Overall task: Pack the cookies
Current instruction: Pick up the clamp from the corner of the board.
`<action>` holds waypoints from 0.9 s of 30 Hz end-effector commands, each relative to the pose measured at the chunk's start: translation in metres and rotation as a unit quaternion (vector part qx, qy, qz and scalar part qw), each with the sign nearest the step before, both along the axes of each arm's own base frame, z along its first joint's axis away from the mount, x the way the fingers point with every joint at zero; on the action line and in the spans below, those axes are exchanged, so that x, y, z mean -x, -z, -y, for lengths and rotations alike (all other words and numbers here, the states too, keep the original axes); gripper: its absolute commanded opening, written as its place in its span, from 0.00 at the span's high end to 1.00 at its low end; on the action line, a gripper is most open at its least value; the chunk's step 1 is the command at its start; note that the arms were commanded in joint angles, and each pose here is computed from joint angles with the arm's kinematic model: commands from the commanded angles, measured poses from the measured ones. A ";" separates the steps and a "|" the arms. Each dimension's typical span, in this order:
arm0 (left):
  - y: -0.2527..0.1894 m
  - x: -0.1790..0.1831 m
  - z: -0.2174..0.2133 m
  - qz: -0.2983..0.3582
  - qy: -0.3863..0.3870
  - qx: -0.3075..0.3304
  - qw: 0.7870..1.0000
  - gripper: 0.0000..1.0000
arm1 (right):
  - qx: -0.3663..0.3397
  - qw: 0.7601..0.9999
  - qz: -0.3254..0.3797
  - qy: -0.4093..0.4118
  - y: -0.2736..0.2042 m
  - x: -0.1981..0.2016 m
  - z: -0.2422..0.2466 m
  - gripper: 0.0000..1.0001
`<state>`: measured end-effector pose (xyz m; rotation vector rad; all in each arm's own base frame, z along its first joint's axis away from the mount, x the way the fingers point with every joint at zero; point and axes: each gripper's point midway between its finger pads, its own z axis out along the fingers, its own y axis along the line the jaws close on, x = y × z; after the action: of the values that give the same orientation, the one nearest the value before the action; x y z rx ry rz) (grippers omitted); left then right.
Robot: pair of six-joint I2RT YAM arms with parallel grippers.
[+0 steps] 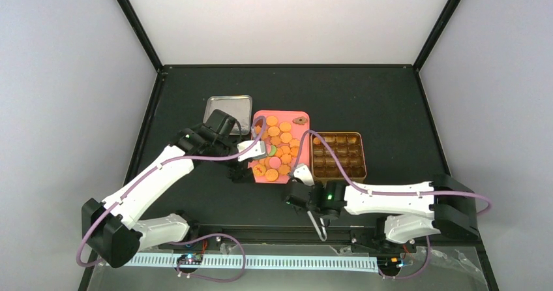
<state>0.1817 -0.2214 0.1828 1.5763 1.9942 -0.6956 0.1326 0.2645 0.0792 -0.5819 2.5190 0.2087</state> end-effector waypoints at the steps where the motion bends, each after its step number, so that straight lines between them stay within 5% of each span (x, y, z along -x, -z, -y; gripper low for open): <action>1: -0.018 0.008 0.003 0.022 0.040 0.025 0.999 0.26 | -0.017 0.999 0.026 0.010 -0.021 -0.005 0.006 0.97; 9: -0.022 0.023 0.011 0.049 0.106 0.041 0.992 0.25 | -0.090 0.995 0.049 -0.007 -0.066 -0.011 0.003 0.99; 15: -0.016 0.027 0.014 0.042 0.126 0.017 0.991 0.25 | -0.099 0.994 0.030 0.026 -0.053 -0.023 0.025 0.99; 16: -0.016 0.027 0.015 0.042 0.127 0.018 0.991 0.25 | -0.099 0.994 0.024 0.032 -0.047 -0.023 0.028 0.95; 18: -0.016 0.028 0.015 0.043 0.126 0.019 0.991 0.25 | -0.080 0.996 0.016 0.041 -0.040 -0.022 0.037 0.65; 21: -0.013 0.029 0.014 0.043 0.126 0.017 0.991 0.25 | -0.071 0.997 0.004 0.030 -0.037 -0.015 0.038 0.44; 27: -0.011 0.029 0.011 0.044 0.123 0.007 0.991 0.25 | -0.062 0.998 0.000 -0.012 -0.028 -0.001 0.026 0.30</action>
<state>0.1543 -0.2330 0.1871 1.8047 1.7789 -0.7400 0.1436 0.2332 0.1166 -0.4879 2.4700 0.3707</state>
